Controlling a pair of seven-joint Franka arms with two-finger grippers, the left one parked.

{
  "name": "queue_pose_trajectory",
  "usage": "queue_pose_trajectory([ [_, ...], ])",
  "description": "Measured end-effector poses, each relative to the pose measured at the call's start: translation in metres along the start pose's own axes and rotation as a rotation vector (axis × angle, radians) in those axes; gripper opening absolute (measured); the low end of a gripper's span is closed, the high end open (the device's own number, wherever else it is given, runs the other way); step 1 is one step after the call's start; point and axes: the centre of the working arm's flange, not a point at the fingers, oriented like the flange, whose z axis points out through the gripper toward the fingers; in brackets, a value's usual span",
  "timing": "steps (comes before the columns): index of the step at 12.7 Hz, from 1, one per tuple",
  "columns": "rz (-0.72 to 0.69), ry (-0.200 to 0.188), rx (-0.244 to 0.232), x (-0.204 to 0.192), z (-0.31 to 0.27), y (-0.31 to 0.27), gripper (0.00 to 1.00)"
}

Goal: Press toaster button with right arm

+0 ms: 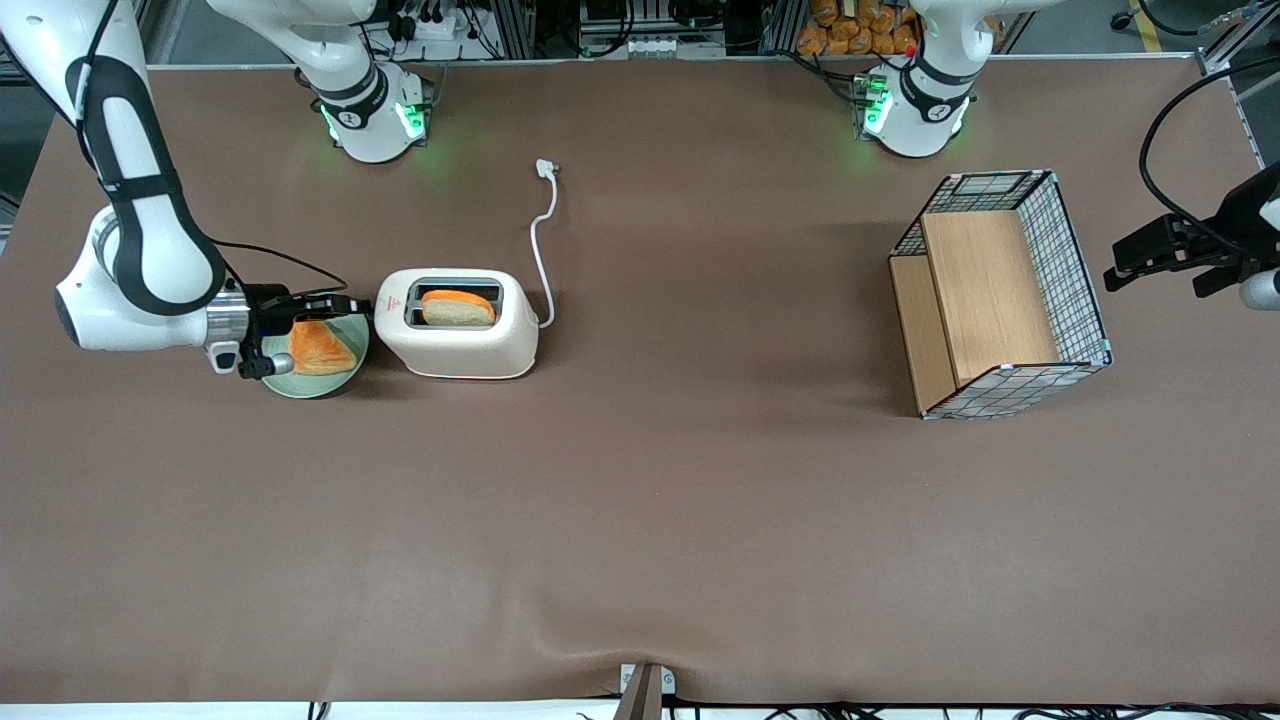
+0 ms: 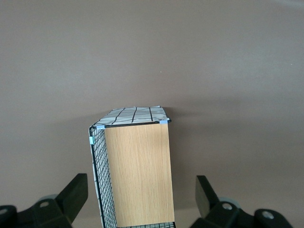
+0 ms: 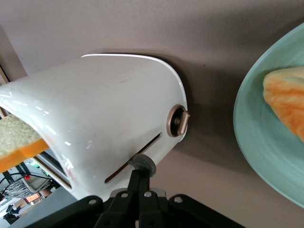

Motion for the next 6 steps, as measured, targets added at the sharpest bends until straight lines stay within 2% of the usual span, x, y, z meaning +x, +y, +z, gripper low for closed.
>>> queue_pose_trajectory([
  [6,0.011,-0.002,0.004,0.0048,0.0095,0.0092,0.01],
])
